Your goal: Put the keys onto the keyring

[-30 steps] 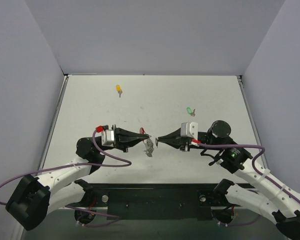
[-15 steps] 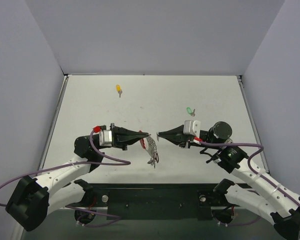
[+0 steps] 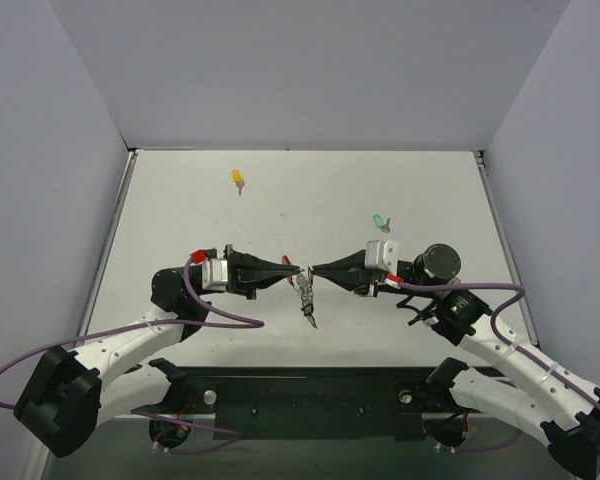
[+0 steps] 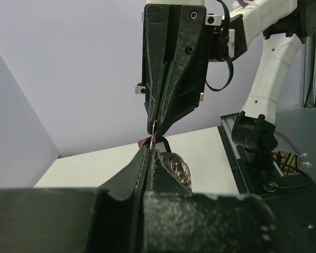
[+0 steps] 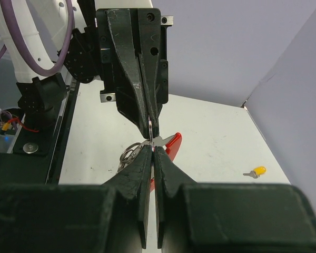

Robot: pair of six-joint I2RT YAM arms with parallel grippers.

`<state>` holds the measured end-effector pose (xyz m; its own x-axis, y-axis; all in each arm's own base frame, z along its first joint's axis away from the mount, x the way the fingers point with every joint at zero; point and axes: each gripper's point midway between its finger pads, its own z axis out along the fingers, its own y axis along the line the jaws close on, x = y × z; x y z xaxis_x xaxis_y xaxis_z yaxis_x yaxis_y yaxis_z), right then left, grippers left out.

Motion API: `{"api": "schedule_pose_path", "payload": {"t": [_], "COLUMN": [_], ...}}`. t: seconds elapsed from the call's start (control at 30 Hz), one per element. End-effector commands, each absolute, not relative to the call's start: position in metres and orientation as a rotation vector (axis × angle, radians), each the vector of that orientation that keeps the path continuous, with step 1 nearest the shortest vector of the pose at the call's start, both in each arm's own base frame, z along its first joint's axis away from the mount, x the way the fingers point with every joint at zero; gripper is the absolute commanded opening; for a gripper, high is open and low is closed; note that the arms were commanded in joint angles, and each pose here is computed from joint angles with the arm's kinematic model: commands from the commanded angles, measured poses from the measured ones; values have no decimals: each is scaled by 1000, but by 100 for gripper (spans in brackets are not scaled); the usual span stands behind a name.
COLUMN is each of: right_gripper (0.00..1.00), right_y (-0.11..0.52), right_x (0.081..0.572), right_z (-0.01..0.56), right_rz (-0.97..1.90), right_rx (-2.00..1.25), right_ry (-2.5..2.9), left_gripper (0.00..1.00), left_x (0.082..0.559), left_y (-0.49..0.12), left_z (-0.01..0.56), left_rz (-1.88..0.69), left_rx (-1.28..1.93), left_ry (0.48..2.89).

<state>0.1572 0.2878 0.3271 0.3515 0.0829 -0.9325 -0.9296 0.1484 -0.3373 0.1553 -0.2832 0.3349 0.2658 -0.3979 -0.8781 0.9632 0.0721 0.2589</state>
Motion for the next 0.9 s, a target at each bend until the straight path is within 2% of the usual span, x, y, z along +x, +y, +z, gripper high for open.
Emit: {"api": "schedule_pose_path", "payload": {"t": [0.0, 0.87], "right_gripper": [0, 0], "right_y": [291, 290], "right_x": [146, 143], "right_z": [345, 349], "right_rz": [928, 934], "right_rx": [-1188, -1191], "right_ry": [820, 809], "left_gripper": [0, 0], "left_x": [146, 141], "left_y": [-280, -281], "left_z": [365, 363], "left_rz": [-1131, -1146], "left_rx": [1016, 1039], "left_ry": [585, 589]}}
